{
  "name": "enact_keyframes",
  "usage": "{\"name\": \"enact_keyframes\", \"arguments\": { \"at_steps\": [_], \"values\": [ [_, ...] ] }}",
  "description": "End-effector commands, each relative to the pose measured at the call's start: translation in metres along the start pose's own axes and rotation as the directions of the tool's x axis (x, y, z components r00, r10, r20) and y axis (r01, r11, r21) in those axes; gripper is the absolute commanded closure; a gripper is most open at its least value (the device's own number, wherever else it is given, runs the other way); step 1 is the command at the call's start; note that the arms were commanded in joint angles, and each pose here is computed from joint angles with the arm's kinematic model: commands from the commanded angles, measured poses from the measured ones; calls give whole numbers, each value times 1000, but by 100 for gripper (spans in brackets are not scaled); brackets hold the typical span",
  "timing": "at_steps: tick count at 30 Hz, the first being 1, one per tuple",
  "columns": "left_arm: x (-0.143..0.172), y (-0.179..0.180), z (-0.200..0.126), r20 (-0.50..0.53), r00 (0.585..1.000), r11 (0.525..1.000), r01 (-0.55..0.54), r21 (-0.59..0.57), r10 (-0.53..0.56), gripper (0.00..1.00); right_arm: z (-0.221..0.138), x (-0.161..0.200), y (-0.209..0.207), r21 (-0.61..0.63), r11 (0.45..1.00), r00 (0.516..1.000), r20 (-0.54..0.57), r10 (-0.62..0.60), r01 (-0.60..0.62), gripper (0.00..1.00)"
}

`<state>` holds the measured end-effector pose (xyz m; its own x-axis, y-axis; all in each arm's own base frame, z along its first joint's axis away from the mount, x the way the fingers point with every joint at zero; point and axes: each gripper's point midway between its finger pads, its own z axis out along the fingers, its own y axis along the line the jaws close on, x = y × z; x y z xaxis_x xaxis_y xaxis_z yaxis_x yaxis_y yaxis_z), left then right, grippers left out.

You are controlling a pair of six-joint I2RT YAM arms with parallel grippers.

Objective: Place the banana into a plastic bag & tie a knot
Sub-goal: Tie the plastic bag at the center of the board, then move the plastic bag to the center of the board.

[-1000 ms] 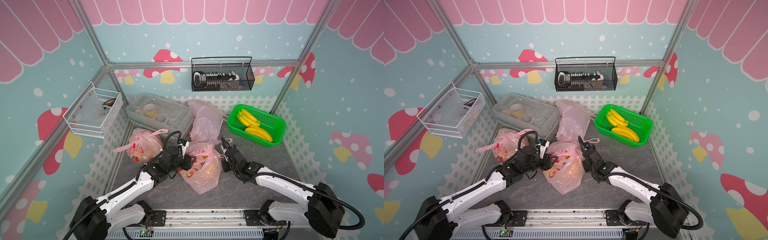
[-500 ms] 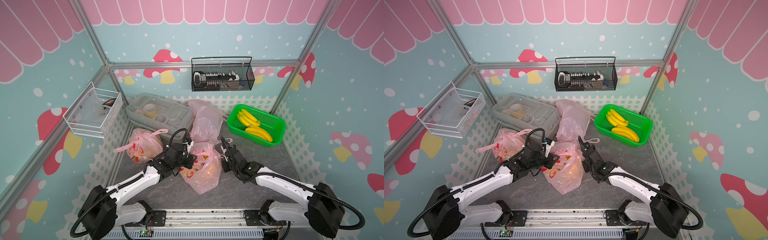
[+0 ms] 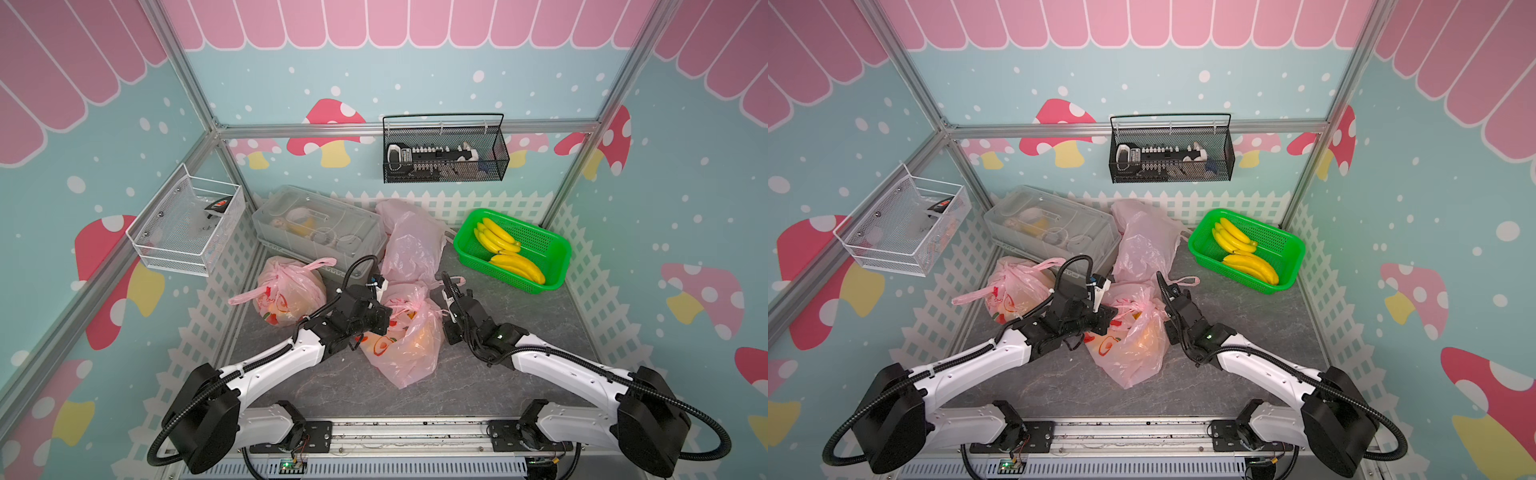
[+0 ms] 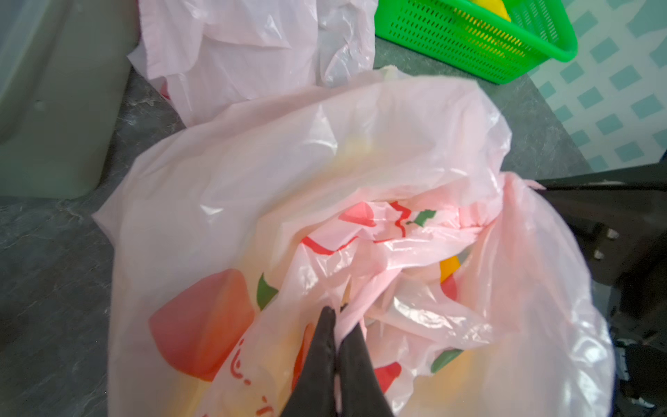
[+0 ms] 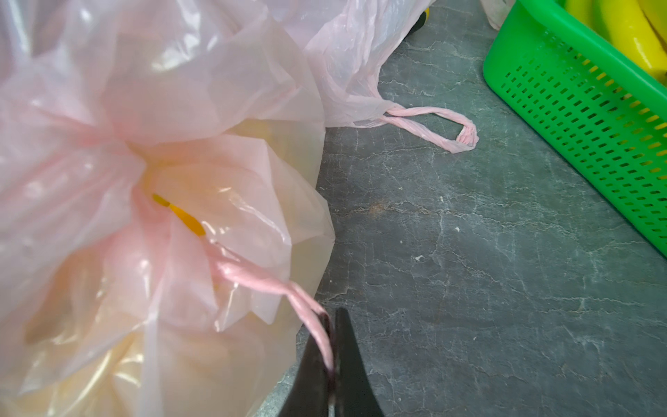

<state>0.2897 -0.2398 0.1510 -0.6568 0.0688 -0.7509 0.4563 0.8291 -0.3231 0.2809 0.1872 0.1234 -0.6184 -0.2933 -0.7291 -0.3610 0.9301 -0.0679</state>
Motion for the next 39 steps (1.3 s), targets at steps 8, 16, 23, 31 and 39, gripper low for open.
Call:
{"name": "enact_keyframes", "arguments": {
  "at_steps": [8,16,23,31,39],
  "values": [
    [11,50,-21,25,985,973,175,-154,-173,100,-6,6,-16,156,982,994,-44,-103,108,100],
    [25,98,-38,67,954,898,297,-325,-292,100,-3,12,-30,271,957,993,-83,-88,107,100],
    [40,120,-43,50,953,845,288,-450,-298,100,-7,10,-29,312,940,990,-83,-117,137,100],
    [47,135,-46,38,956,801,264,-538,-289,100,-12,4,-23,329,930,987,-64,-150,163,100],
    [55,149,-53,52,942,756,297,-583,-330,100,-8,5,-16,299,939,985,-67,-156,169,100]
  ]
}}
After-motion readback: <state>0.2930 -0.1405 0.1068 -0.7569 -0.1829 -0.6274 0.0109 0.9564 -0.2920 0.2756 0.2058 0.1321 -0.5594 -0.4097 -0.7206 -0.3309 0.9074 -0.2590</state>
